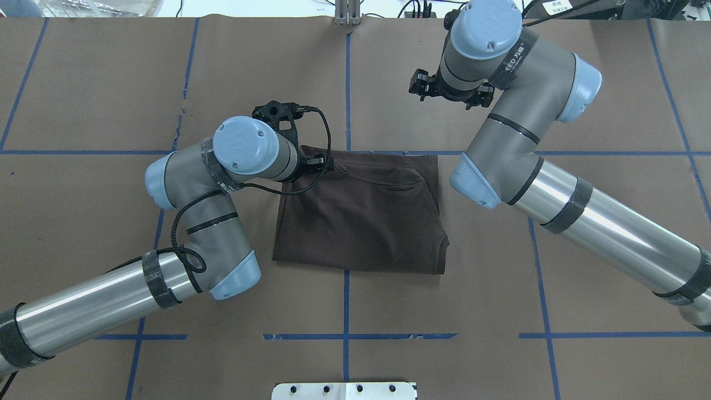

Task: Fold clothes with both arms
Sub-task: 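Release the left gripper and lift it off the shirt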

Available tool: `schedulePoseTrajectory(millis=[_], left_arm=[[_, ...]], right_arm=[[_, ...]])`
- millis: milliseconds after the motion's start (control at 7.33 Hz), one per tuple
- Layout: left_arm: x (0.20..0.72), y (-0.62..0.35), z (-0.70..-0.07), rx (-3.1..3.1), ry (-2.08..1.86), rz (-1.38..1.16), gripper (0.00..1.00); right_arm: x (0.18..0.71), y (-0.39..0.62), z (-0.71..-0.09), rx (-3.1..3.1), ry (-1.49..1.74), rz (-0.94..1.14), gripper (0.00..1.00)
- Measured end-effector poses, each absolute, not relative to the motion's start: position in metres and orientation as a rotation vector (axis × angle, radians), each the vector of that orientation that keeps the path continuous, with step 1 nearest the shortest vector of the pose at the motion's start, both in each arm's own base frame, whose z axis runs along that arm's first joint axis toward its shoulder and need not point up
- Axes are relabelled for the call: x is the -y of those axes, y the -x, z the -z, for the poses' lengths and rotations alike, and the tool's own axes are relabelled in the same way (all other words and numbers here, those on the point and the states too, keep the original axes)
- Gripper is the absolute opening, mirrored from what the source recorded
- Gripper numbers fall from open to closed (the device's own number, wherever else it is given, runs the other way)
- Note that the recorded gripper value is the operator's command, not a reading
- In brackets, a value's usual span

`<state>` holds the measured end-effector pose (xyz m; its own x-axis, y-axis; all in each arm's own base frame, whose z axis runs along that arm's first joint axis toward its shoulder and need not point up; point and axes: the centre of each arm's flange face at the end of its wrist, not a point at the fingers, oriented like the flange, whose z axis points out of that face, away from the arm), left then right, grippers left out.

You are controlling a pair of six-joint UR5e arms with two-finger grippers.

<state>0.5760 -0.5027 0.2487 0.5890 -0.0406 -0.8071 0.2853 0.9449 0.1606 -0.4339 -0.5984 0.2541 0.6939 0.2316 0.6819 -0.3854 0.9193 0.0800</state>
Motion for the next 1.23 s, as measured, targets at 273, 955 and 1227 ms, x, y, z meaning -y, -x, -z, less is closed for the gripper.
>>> schedulePoseTrajectory(millis=[273,955,1227], left_arm=[[0.513,-0.591,-0.249,-0.901,-0.28,0.195,1.0],[0.559,-0.563,-0.268,-0.839,-0.347,0.229,1.0],[0.577,-0.546,-0.272,-0.824,-0.363,0.234,1.0]], right_arm=[[0.599,0.434,-0.254,0.726,-0.225,-0.348,1.0],[0.598,0.434,-0.256,0.725,-0.223,-0.346,1.0],[0.598,0.434,-0.256,0.726,-0.224,-0.346,1.0]])
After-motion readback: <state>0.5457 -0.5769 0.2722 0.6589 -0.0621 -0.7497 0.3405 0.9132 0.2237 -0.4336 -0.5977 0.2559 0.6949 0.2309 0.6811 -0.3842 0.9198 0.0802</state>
